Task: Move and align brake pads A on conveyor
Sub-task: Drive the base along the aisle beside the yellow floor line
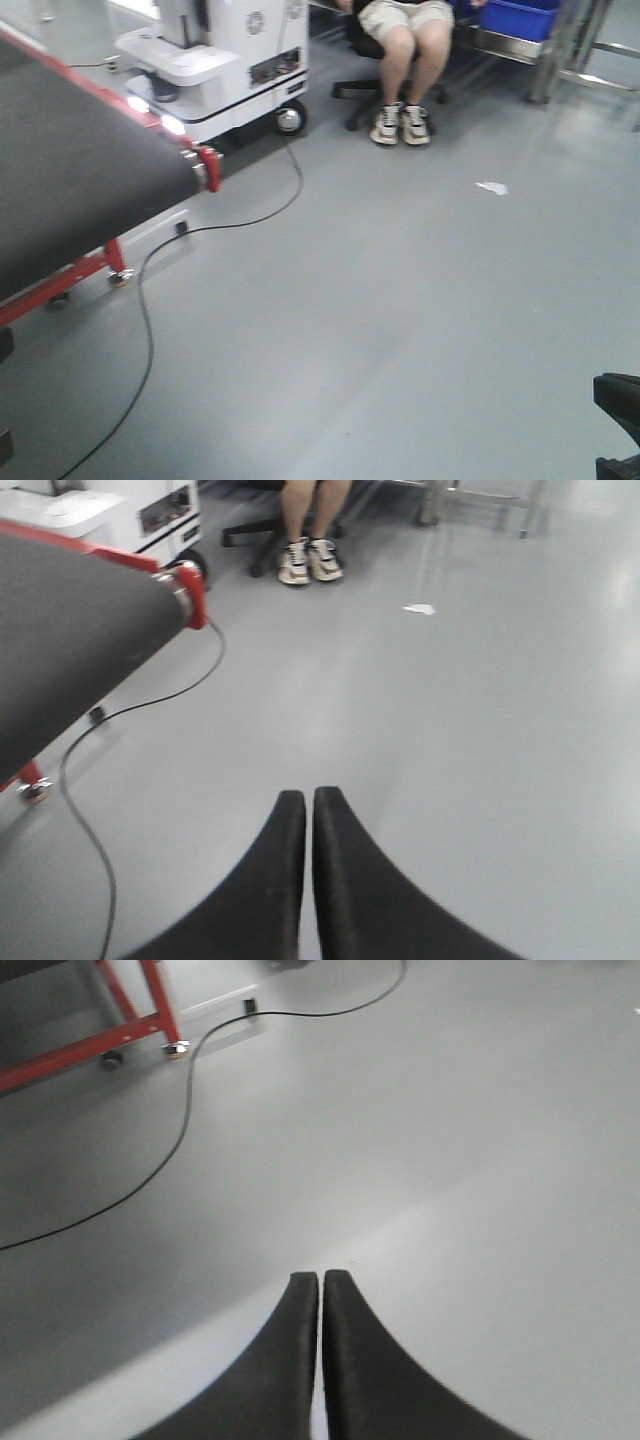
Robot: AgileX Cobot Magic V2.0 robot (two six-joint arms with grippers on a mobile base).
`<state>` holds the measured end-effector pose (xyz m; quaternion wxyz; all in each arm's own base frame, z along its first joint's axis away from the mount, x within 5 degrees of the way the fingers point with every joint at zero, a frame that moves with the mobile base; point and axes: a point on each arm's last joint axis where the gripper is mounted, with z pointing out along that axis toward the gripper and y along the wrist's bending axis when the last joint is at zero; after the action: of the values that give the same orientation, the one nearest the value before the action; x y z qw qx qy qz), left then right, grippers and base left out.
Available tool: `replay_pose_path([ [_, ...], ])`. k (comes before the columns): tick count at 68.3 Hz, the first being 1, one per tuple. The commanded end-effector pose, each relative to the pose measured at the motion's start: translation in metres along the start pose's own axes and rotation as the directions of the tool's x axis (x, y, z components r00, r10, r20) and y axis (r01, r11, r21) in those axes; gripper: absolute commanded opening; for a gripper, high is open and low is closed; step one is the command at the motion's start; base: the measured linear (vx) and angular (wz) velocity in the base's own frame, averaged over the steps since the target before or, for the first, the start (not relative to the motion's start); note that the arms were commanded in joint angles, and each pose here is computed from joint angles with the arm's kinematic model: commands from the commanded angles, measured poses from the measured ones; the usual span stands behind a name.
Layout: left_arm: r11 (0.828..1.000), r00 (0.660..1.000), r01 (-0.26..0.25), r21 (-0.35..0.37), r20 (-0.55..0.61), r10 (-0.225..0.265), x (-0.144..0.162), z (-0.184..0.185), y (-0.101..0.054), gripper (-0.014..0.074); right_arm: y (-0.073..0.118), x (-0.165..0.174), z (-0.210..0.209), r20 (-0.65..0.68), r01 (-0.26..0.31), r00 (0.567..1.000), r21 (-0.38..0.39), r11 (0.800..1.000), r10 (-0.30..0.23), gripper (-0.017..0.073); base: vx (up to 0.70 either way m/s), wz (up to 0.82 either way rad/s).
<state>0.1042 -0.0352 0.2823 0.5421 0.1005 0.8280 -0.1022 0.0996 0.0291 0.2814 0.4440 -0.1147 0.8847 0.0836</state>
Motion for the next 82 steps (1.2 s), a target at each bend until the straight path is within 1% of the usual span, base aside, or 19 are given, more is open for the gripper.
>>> replay_pose_path([
  [1,1.000,0.996,-0.003,0.024,0.088,0.001,-0.0140,-0.0026,-0.0027,-0.0006,-0.0003,-0.0120,-0.0044,0.080,0.009,0.997,0.007,1.000,-0.009,-0.0008,0.00,-0.53],
  [54,1.000,0.996,-0.003,0.024,0.088,0.001,-0.0140,-0.0026,-0.0027,-0.0006,-0.0001,-0.0121,-0.0044,0.080,0.006,0.997,0.005,1.000,-0.006,-0.0008,0.05,-0.40],
  [82,1.000,0.996,-0.003,0.024,0.088,0.001,-0.0140,-0.0026,-0.0027,-0.0006,-0.0001,-0.0121,-0.0044,0.080,0.006,0.997,0.005,1.000,-0.006,-0.0008,0.12,-0.50],
])
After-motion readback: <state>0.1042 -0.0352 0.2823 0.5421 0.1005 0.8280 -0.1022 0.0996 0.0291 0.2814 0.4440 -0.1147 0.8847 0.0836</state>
